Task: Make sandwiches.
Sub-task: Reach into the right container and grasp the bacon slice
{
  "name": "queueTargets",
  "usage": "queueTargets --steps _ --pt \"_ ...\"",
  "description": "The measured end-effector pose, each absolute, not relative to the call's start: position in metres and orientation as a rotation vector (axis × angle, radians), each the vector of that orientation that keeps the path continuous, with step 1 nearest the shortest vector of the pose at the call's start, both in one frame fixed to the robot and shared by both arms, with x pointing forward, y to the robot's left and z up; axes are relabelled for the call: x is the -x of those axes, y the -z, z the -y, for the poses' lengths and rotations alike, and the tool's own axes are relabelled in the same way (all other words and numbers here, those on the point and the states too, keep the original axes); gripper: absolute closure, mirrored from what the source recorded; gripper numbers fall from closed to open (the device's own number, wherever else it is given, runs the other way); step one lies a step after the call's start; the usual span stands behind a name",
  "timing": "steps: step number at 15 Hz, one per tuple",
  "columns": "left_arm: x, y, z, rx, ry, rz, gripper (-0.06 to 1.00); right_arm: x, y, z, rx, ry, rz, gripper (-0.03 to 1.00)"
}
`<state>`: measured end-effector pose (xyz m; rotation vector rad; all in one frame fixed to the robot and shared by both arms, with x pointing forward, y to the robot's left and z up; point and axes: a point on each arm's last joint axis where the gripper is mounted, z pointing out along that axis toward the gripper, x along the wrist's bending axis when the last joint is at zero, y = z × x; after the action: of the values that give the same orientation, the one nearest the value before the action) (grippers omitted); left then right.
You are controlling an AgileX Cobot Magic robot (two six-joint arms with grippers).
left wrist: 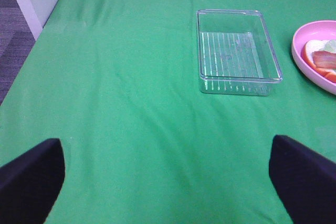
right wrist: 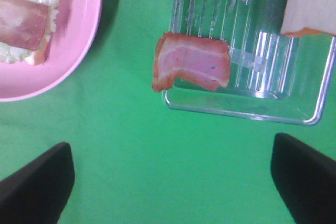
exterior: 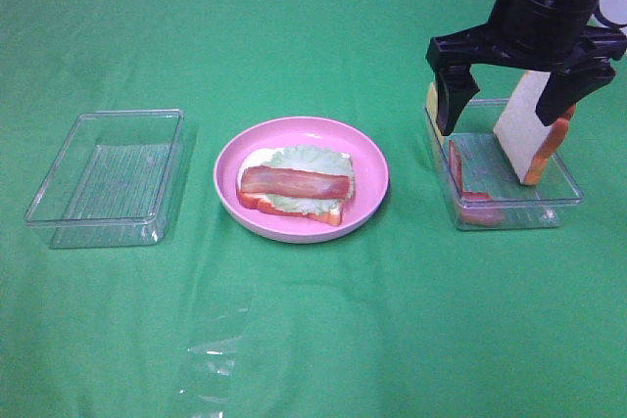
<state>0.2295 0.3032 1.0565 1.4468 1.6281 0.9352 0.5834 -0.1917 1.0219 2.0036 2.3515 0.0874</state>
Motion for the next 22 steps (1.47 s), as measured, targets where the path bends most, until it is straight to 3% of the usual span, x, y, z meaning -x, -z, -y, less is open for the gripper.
queueTargets --steps 10,15,17,18,20,22 --pt "-0.229 -1.056 -0.303 -1.431 -0.946 -1.647 -0.03 -0.612 -0.967 0.182 -2.045 -0.020 -2.359 0.00" --pt "-0.230 -1.056 -0.303 -1.444 -0.940 -1.633 -0.03 -0.617 -0.950 0.181 -2.051 -0.001 -2.366 0.08" --pt "-0.230 -1.056 -0.303 -1.444 -0.940 -1.633 -0.03 -0.619 -0.943 0.180 -2.051 0.002 -2.367 0.20" --pt "-0.230 -1.056 -0.303 -1.444 -0.940 -1.633 -0.03 -0.620 -0.940 0.180 -2.059 0.010 -2.364 0.42" --pt "-0.230 -1.056 -0.303 -1.444 -0.940 -1.633 -0.03 -0.620 -0.940 0.180 -2.063 0.009 -2.357 0.65" --pt "-0.230 -1.056 -0.303 -1.444 -0.940 -1.633 -0.03 -0.620 -0.940 0.180 -2.063 0.007 -2.355 0.81"
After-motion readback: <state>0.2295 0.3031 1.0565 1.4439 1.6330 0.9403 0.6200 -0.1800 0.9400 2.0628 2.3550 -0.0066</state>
